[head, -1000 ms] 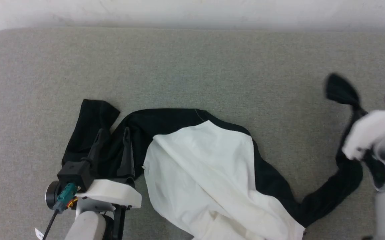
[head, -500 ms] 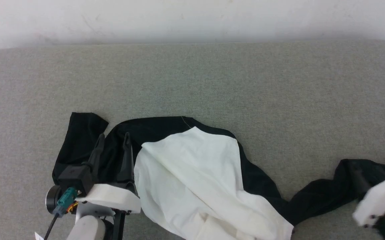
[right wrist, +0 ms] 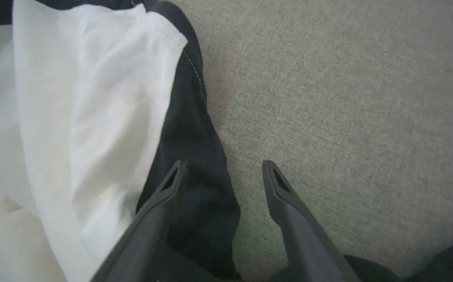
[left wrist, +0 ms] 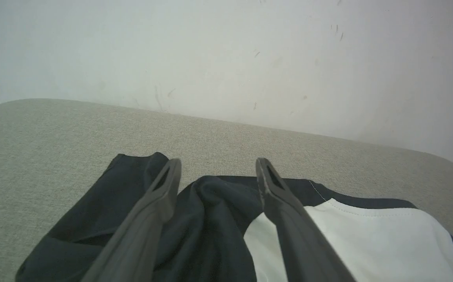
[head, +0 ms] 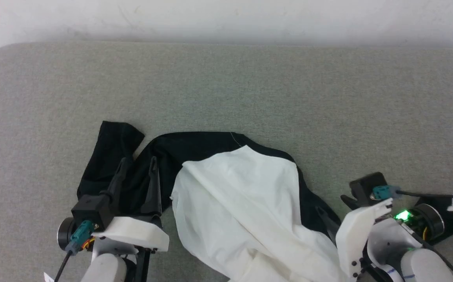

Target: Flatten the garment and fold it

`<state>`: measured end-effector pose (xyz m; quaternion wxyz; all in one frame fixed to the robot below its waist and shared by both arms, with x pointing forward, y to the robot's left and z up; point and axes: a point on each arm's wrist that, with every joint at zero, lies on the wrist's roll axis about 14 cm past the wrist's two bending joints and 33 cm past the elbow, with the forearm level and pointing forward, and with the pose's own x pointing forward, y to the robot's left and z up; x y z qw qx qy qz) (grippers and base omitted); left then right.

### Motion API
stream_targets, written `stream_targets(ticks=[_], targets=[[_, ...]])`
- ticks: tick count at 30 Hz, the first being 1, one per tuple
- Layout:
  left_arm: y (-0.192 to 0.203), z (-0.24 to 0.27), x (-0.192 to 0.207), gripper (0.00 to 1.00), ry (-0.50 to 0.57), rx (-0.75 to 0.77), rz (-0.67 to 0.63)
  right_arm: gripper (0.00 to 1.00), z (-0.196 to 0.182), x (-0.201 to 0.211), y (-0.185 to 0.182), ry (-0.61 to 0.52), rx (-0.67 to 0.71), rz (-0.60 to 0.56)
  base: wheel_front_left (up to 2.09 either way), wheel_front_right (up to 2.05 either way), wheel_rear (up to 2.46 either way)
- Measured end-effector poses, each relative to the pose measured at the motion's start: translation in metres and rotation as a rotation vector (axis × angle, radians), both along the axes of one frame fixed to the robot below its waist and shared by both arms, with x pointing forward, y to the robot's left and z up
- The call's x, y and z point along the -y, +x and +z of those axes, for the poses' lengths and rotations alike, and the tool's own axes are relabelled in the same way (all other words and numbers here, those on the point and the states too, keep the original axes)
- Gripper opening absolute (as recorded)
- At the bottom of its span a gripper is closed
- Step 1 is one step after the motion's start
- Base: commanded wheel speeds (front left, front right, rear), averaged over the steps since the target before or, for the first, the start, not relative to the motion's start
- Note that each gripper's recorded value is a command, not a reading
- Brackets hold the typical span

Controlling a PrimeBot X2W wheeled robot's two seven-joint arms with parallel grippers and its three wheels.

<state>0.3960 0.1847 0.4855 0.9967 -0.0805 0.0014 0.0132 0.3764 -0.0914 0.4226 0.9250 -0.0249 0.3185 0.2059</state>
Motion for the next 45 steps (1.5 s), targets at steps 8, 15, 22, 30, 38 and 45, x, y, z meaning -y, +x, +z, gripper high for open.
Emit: stream_targets(ticks=[8, 15, 22, 30, 38, 45], targets=[[-0.005, -0.007, -0.009, 1.00, -0.003, -0.021, 0.032, 0.31, -0.046, -0.014, -0.015, -0.157, -0.232, 0.175, 0.00, 0.00, 0.00], [-0.005, -0.013, -0.012, 1.00, -0.014, -0.040, 0.051, 0.00, -0.042, -0.015, 0.005, -0.262, -0.230, 0.288, 0.00, 0.00, 0.00], [-0.003, -0.012, -0.017, 1.00, -0.015, -0.036, 0.063, 0.00, 0.014, 0.020, 0.110, -0.423, 0.047, 0.198, 0.00, 0.00, 0.00], [-0.002, -0.021, -0.020, 1.00, -0.025, -0.058, 0.079, 0.00, 0.032, 0.024, 0.182, -0.483, 0.154, 0.143, 0.00, 0.00, 0.00], [0.003, -0.031, -0.021, 1.00, -0.017, -0.084, 0.083, 1.00, -0.010, 0.008, 0.176, -0.348, 0.071, 0.129, 0.00, 0.00, 0.00], [0.012, -0.023, -0.018, 1.00, 0.018, -0.070, 0.014, 1.00, 0.006, 0.000, 0.146, -0.103, 0.166, 0.051, 0.00, 0.00, 0.00]])
